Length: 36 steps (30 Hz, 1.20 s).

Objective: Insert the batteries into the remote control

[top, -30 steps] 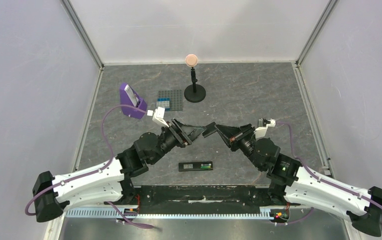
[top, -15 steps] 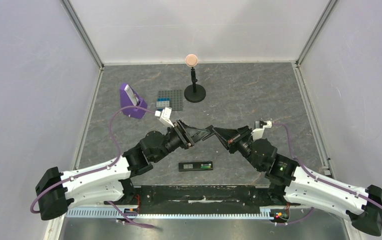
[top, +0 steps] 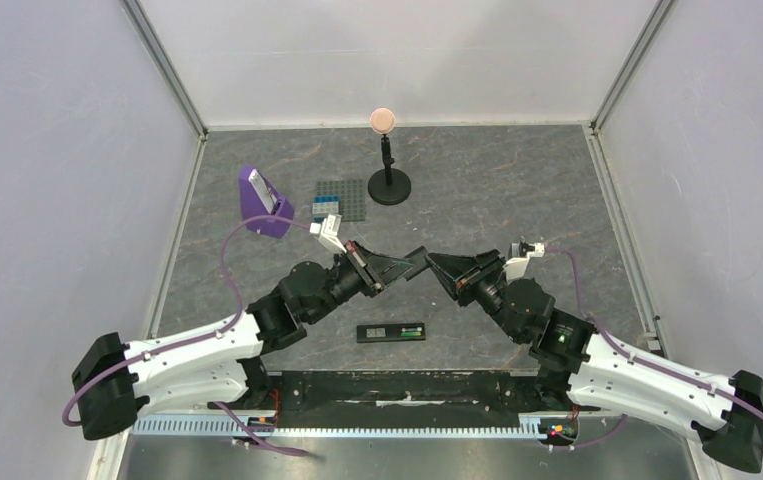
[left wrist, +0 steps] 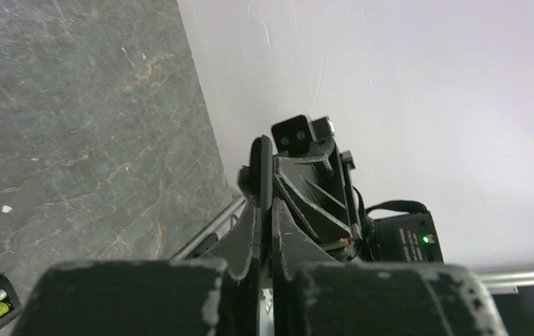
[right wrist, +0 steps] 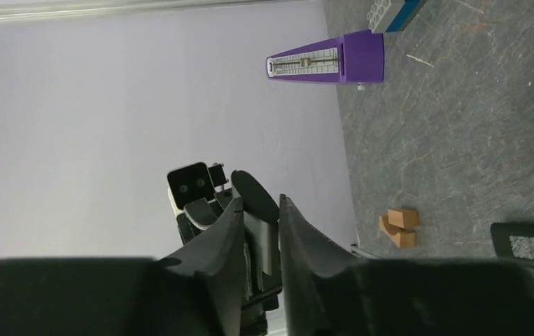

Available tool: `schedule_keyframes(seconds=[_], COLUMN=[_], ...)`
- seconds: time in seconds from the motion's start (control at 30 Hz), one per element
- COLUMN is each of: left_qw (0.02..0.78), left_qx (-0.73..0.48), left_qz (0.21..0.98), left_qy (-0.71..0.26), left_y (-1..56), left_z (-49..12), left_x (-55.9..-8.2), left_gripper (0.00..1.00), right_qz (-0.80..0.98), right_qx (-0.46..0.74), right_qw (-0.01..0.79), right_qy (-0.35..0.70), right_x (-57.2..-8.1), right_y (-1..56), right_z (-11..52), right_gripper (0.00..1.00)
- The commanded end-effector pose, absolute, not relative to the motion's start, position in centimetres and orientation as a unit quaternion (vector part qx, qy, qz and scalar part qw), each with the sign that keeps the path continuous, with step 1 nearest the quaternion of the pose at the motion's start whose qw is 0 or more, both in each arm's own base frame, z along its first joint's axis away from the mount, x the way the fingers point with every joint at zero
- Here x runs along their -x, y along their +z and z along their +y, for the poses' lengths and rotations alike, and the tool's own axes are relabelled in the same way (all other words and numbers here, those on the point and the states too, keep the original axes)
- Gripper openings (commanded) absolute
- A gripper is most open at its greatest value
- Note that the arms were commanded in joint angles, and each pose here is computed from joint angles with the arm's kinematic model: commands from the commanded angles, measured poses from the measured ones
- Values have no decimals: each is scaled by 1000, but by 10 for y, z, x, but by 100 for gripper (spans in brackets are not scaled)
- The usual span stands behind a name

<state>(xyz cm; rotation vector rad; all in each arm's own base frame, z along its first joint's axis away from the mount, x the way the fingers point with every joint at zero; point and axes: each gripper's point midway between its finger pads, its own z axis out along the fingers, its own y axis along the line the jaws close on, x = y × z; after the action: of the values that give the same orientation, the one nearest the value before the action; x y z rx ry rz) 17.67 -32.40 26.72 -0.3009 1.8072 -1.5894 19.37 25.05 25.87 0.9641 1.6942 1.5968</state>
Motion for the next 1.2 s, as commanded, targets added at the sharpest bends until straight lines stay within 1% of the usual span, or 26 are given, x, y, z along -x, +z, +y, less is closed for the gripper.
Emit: schedule_keyframes(seconds=[0.0,0.07,0.13,0.2,0.27,0.3,0.33,0.4,0.47,0.57,0.63,0.7,0.83,0.93,1.03,1.17], left_qw=[350,357,361,357,344,333,321,288,248,202,179,161,143,130,117,113], left_qx=[100,85,65,46,23,10,2,-9,-17,-35,-58,-80,-105,-114,-115,-120], left_qz=[686,699,715,736,756,760,765,774,777,776,773,768,760,757,758,757], left_qy=[-630,-614,-595,-573,-557,-558,-558,-565,-578,-597,-606,-615,-625,-630,-631,-633], left_y=[277,272,265,257,248,246,243,236,231,230,233,238,247,250,249,249], left_z=[-325,-324,-321,-317,-312,-310,-308,-304,-301,-301,-304,-307,-309,-310,-311,-310], left_x=[-170,-169,-167,-164,-159,-156,-154,-150,-146,-141,-134,-127,-119,-116,-114,-111], left_gripper=[2,2,2,2,2,2,2,2,2,2,2,2,2,2,2,2], right_qz=[659,668,672,679,686,691,695,687,668,615,597,580,543,515,491,484], right_qx=[-348,-330,-306,-266,-197,-146,-97,63,221,440,511,562,640,670,702,712], right_qw=[321,346,380,427,491,526,549,600,614,579,555,538,495,489,481,485], right_qy=[584,570,558,534,500,474,454,404,357,305,274,241,225,216,185,155], right_x=[-191,-189,-187,-186,-184,-182,-179,-169,-155,-131,-128,-132,-126,-119,-111,-115], right_y=[248,246,251,259,276,286,296,315,322,307,291,275,251,238,224,215], right_z=[245,237,226,213,201,197,195,202,213,233,238,242,254,266,276,283], right_gripper=[38,57,71,82,89,91,92,92,93,93,94,95,95,95,95,93])
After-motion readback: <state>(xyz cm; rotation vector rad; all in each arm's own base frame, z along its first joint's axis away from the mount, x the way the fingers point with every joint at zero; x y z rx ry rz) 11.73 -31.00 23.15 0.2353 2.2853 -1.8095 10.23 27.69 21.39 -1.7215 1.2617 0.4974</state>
